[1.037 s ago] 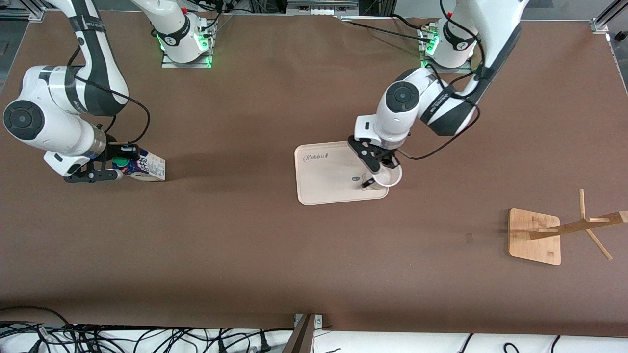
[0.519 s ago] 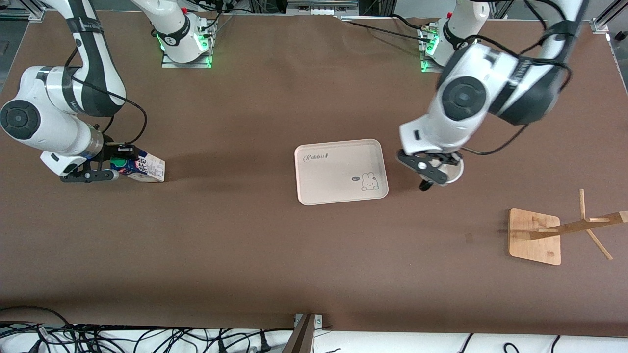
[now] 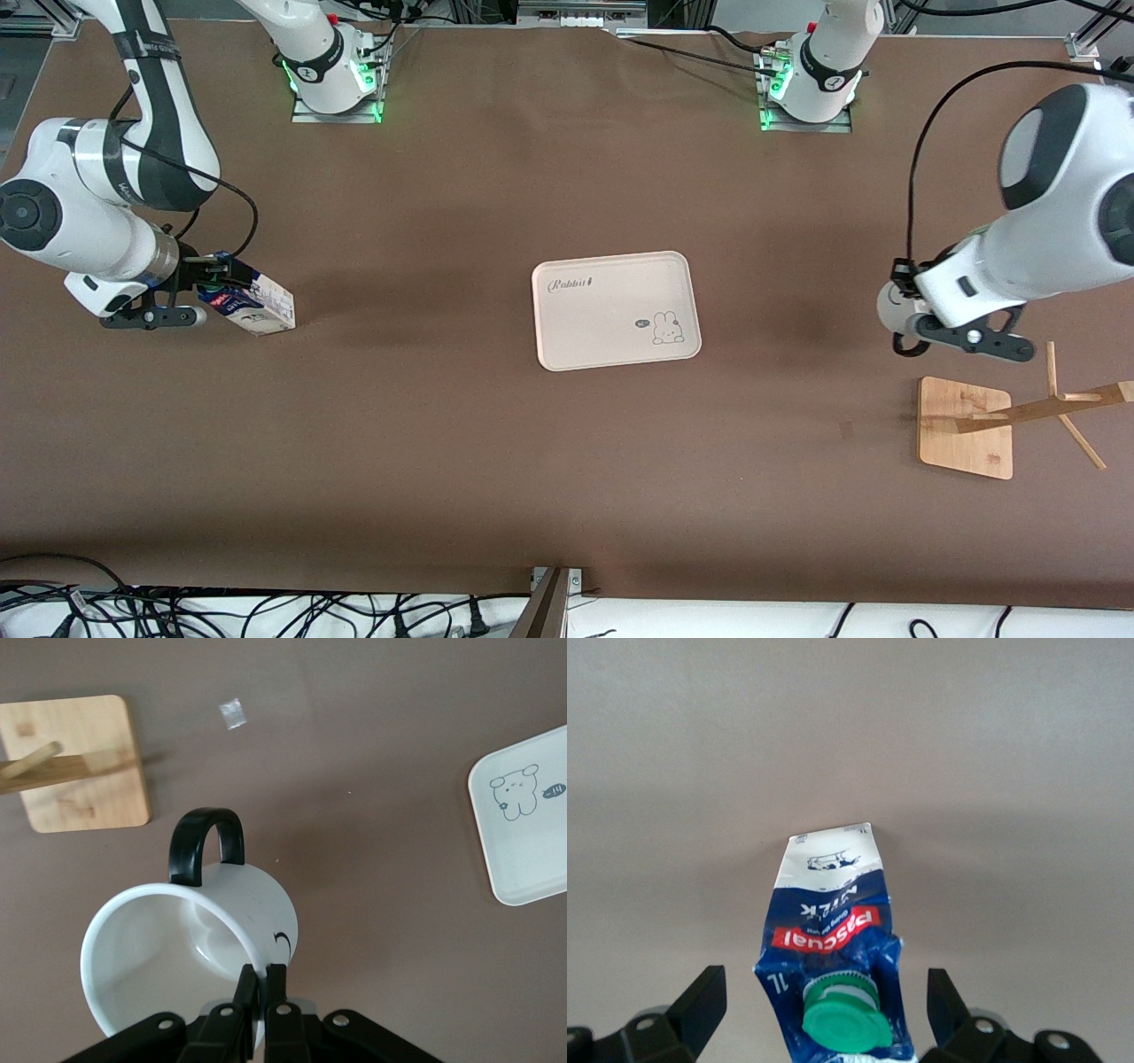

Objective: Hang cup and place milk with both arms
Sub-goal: 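Lower the carton with the right gripper while the left gripper carries the mug, then hang the mug handle on the wooden stand's peg with the left gripper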

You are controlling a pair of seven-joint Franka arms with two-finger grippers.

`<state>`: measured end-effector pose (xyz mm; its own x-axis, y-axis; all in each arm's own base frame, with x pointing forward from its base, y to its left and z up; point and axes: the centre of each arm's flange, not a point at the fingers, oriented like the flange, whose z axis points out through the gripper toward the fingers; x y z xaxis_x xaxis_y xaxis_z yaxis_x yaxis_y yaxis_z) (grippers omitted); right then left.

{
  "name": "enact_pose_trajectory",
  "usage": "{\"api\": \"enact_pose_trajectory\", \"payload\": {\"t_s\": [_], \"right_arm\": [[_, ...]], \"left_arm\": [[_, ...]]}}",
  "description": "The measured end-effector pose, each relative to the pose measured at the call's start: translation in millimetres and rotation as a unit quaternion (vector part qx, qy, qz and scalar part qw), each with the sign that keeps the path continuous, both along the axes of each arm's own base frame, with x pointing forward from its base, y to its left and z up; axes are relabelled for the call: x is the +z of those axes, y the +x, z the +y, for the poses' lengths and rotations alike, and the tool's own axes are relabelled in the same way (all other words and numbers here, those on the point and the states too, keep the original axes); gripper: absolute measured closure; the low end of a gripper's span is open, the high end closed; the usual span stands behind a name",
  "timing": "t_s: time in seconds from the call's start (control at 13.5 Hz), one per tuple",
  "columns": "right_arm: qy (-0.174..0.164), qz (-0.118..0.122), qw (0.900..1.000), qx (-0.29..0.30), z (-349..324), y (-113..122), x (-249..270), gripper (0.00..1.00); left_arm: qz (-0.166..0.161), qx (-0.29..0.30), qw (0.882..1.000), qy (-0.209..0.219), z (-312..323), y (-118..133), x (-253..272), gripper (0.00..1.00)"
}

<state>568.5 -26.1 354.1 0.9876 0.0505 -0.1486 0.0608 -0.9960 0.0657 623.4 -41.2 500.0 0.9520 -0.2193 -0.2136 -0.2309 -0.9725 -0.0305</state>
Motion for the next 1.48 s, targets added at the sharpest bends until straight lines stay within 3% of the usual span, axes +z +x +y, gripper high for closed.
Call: {"api": "enact_pose_trajectory", "payload": {"t_s": [0.3,0.74,0.89,1.04,1.19,1.33,1.48], "right_arm": [[0.000,-0.022,1.000,-0.003,-1,4,60,0.00],[-0.001,-0.062,0.998,-0.003,-3,15,193,0.00],[0.010,-0.051,0.999,-0.007,-1,12,204,0.00],[0.053,-0.030,0.998,-0.016,7,7,205,0.00],[0.081,-0.028,0.996,-0.029,4,6,207,0.00],[0.073,-0.033,0.996,-0.033,-4,6,213,0.00],[0.044,-0.035,0.998,-0.027,-9,6,216,0.00]], "left_arm": [[-0.029,0.036,0.999,-0.001,44,4,36,0.94],[-0.049,0.068,0.996,-0.005,101,8,39,0.94],[-0.054,0.069,0.996,-0.005,102,9,39,0.94],[-0.070,0.066,0.995,-0.005,100,12,42,0.94],[-0.082,0.062,0.995,-0.001,99,16,43,0.94],[-0.095,0.060,0.994,0.000,99,20,43,0.94],[-0.104,0.058,0.993,0.004,101,24,40,0.94]]}}
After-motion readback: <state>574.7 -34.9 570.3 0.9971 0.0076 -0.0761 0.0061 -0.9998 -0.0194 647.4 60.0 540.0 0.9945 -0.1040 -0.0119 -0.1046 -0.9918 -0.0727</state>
